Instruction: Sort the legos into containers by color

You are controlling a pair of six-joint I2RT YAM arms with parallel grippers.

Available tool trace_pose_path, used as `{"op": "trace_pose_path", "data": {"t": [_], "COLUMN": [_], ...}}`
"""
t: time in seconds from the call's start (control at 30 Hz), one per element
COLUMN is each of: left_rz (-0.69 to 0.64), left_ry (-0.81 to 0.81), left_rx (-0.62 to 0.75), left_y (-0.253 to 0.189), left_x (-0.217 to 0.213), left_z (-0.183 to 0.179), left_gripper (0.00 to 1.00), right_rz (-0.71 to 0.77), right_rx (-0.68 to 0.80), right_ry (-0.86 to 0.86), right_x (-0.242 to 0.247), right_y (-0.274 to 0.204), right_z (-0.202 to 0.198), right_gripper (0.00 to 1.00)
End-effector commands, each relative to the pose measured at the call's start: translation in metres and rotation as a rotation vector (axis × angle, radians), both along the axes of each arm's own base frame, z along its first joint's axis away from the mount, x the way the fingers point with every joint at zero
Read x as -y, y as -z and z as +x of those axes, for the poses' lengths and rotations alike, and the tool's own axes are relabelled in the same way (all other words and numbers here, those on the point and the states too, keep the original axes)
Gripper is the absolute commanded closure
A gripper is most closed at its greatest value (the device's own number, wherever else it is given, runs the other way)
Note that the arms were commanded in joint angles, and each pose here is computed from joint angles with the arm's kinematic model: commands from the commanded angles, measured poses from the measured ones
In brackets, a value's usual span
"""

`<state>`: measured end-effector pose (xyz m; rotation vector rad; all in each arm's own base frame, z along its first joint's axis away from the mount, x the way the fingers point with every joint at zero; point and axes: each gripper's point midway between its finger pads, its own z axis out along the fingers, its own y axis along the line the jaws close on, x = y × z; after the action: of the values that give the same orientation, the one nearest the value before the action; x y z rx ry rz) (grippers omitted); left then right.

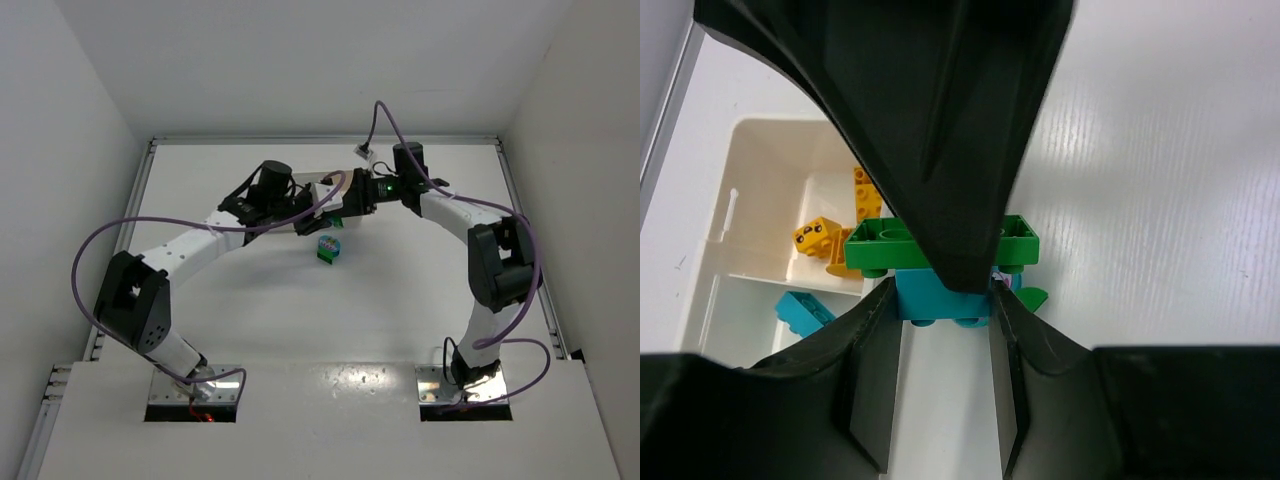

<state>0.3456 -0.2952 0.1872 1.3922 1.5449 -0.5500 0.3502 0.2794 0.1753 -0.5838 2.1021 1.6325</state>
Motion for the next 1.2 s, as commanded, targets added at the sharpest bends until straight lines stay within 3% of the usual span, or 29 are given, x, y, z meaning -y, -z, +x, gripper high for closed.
{"op": "trace_pose_path", "data": {"t": [0.0, 0.2, 0.3, 0.53, 0.73, 0.9, 1.17], "left_rz": [-0.055, -0.015, 0.003, 0.096, 0.089, 0.014, -0.078], "left_ry": [0.038, -0.003, -0.020, -0.104, -0.172, -0.413, -0.507], "left_rx": [0.077, 0.058, 0.059, 0.009, -0.015, -0.043, -0.137], "left_y": [-0.029, -0.014, -0.013, 0.012, 0.009, -0.009, -0.012], "left_x": [0.017, 0.008, -0.004, -0.053, -0.064, -0.083, -0.071], "left_z": [0.005, 0.004, -0.001, -0.011, 0.000, 0.053, 0.112], "left_gripper": [0.85, 0.85, 0.86, 0.86, 0.86, 0.86, 0.83], "right_rz": [-0.006, -0.017, -0.014, -0.038, -0.045, -0.055, -0.129], "right_rx": [0.070, 0.073, 0.105, 0.184, 0.195, 0.232, 0.275], "right_ry": [-0.011, 0.022, 0.028, 0.111, 0.154, 0.181, 0.252], "right_x": [-0.004, 0.003, 0.007, 0.048, 0.062, 0.066, 0.074], "right_y": [-0.008, -0.004, -0.012, -0.030, -0.034, -0.039, -0.031], "right_z": [0.007, 0.014, 0.014, 0.024, 0.033, 0.042, 0.058], "right_gripper": [0.52, 0.85, 0.92, 0.94, 0.95, 0.95, 0.95]}}
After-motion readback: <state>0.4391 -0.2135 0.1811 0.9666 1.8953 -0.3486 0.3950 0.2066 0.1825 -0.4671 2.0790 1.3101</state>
